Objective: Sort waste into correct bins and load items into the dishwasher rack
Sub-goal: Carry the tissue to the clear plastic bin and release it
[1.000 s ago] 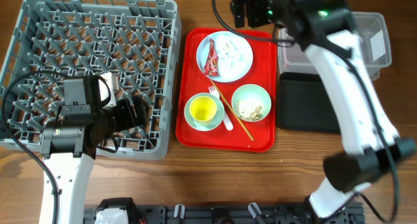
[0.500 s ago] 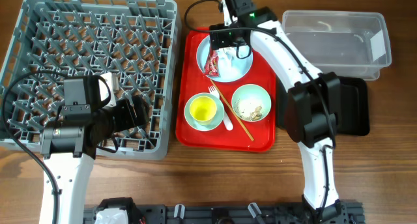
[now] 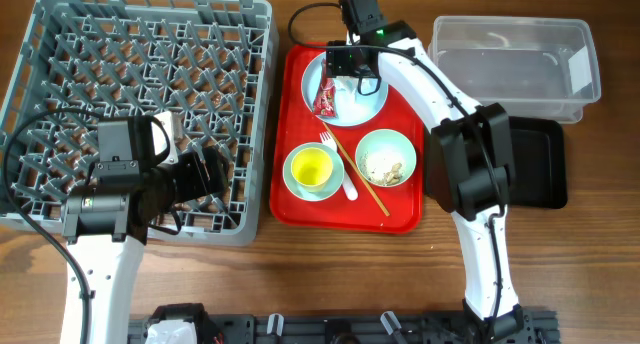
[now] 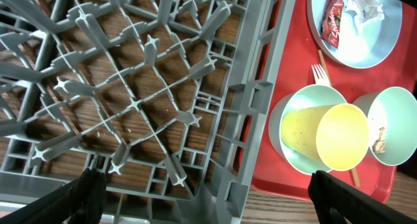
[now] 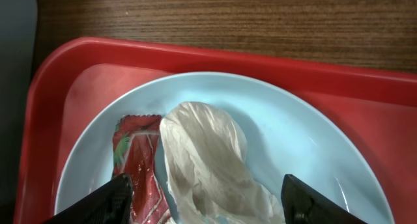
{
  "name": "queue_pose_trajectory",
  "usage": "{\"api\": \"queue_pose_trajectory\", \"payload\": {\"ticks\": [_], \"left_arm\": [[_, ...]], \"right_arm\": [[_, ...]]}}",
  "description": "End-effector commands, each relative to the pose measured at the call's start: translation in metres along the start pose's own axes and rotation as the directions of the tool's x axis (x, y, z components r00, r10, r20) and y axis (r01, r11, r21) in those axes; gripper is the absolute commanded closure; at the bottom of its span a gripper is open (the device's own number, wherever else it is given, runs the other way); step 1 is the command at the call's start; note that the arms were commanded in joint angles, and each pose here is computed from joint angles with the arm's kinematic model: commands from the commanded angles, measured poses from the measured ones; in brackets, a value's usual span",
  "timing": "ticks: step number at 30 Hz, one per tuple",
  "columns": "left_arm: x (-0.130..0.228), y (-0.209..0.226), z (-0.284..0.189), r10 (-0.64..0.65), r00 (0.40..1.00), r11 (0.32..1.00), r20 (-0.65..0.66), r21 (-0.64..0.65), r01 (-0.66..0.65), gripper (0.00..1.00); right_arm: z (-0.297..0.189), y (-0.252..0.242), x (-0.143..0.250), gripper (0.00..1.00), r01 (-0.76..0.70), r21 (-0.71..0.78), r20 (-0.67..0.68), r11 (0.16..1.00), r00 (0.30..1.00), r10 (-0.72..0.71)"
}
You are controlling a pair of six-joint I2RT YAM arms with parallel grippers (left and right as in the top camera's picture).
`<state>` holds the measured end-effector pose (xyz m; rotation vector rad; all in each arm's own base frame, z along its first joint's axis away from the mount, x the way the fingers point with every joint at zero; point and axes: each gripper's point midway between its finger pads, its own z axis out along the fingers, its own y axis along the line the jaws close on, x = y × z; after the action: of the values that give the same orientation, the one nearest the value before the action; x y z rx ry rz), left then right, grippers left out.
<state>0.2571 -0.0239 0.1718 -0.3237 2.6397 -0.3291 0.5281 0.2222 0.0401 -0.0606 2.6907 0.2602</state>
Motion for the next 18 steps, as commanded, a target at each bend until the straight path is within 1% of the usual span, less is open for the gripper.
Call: {"api": "queue_pose_trajectory", "payload": {"ticks": [1, 5, 7, 8, 9, 11, 12, 13, 14, 18], "left_arm": [[-0.006, -0.005, -0.005, -0.004, 1.0, 1.0, 0.015, 0.023, 0.003, 0.0], [-0.006, -0.005, -0.005, -0.004, 1.0, 1.0, 0.016, 0.023, 0.003, 0.0], [-0.006, -0.005, -0.005, -0.004, 1.0, 1.0, 0.016, 0.023, 0.003, 0.0], [-0.006, -0.005, -0.005, -0.004, 1.0, 1.0, 0.016, 0.023, 0.003, 0.0], [-0.006, -0.005, -0.005, -0.004, 1.0, 1.0, 0.016, 0.023, 0.003, 0.0], [-0.006, -0.005, -0.005, -0.004, 1.0, 1.0, 0.016, 0.023, 0.003, 0.0], [-0.006, -0.005, -0.005, -0.004, 1.0, 1.0, 0.016, 0.023, 0.003, 0.0], [-0.006, -0.005, -0.005, -0.004, 1.0, 1.0, 0.016, 0.023, 0.003, 0.0], [-0.006, -0.005, -0.005, -0.003, 1.0, 1.0, 0.016, 0.023, 0.003, 0.0], [-0.006, -0.005, -0.005, -0.004, 1.0, 1.0, 0.016, 0.023, 0.003, 0.0]], "right_arm": [[0.017, -0.008, 0.015, 0.28, -0.016, 0.034, -0.03, 0.999, 0.999, 0.017], [0.024, -0.013, 0.027, 0.33, -0.015, 0.043, -0.055, 0.999, 0.998, 0.017], [0.025, -0.014, 0.03, 0.45, -0.014, 0.046, -0.064, 0.999, 0.998, 0.017], [0.024, -0.014, 0.029, 0.54, -0.013, 0.045, -0.061, 0.999, 0.998, 0.016], [0.023, -0.013, 0.028, 0.61, -0.013, 0.042, -0.058, 0.999, 0.998, 0.016], [0.018, -0.011, 0.024, 0.73, -0.014, 0.037, -0.051, 0.999, 0.999, 0.015], [0.012, -0.01, 0.02, 0.77, -0.013, 0.035, -0.044, 0.999, 0.999, 0.014], [0.002, -0.01, 0.011, 0.83, -0.017, 0.034, -0.029, 0.999, 0.999, 0.018], [-0.008, -0.012, 0.004, 0.86, -0.023, 0.034, -0.015, 0.999, 1.0, 0.024], [-0.06, -0.029, -0.023, 0.9, -0.065, 0.03, 0.056, 0.997, 0.996, 0.063]]}}
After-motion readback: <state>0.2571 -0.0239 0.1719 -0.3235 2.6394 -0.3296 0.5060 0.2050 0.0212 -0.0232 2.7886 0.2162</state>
